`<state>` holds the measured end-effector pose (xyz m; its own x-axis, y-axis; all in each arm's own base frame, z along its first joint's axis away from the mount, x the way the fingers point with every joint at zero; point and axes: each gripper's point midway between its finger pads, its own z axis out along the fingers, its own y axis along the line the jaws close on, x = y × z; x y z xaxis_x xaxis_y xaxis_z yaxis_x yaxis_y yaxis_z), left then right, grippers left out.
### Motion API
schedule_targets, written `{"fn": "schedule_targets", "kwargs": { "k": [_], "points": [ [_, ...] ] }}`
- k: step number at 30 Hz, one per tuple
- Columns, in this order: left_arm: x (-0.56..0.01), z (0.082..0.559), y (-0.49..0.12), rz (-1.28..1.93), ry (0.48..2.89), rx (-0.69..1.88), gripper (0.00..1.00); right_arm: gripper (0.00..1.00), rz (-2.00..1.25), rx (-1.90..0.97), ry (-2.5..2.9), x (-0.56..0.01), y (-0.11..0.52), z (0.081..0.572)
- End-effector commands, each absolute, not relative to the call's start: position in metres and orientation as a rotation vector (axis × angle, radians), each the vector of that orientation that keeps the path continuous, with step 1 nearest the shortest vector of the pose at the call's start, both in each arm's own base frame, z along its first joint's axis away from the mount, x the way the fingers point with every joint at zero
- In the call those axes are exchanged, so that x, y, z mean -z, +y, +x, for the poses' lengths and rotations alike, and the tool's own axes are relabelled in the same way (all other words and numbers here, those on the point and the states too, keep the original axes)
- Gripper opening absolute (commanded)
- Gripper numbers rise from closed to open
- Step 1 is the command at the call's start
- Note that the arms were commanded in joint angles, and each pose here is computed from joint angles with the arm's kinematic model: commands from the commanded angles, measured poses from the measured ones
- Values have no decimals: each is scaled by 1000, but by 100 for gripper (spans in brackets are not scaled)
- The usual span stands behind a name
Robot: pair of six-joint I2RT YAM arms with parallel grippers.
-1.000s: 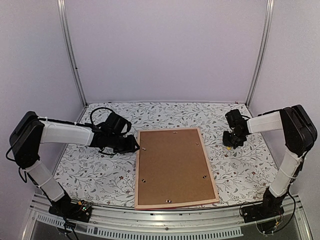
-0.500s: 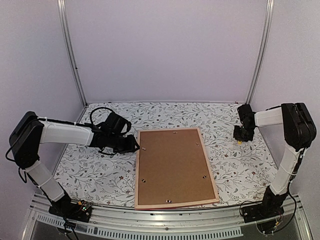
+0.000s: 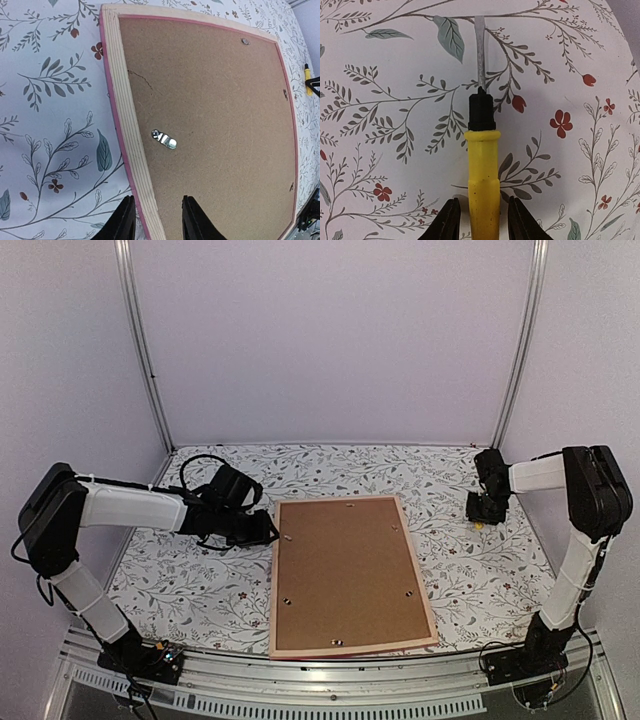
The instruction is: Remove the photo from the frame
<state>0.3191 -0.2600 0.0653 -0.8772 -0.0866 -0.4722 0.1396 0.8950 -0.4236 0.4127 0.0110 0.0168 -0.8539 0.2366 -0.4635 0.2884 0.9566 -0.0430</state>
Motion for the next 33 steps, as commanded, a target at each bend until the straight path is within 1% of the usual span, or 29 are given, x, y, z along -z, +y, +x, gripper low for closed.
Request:
{"fn": "schedule_targets", "kwargs": {
  "k": [1,5,9,17,25,33],
  "points": [
    [-79,327,-260,41,2521,638,35,37,360,138,2624,-34,14,414],
    [-85,329,-259,50,2507,626,35,43,362,126,2607,-49,14,411],
    [-91,330,-257,56,2488,614,37,43,346,68,2599,-63,24,404],
    [-101,324,-267,108,2451,633,44,43,157,-144,2574,-87,101,380],
    [-111,308,-286,208,2411,617,47,42,-38,-285,2627,-77,181,340],
    [-120,283,-313,369,2373,557,49,39,-148,-313,2702,-54,221,306]
  ]
}}
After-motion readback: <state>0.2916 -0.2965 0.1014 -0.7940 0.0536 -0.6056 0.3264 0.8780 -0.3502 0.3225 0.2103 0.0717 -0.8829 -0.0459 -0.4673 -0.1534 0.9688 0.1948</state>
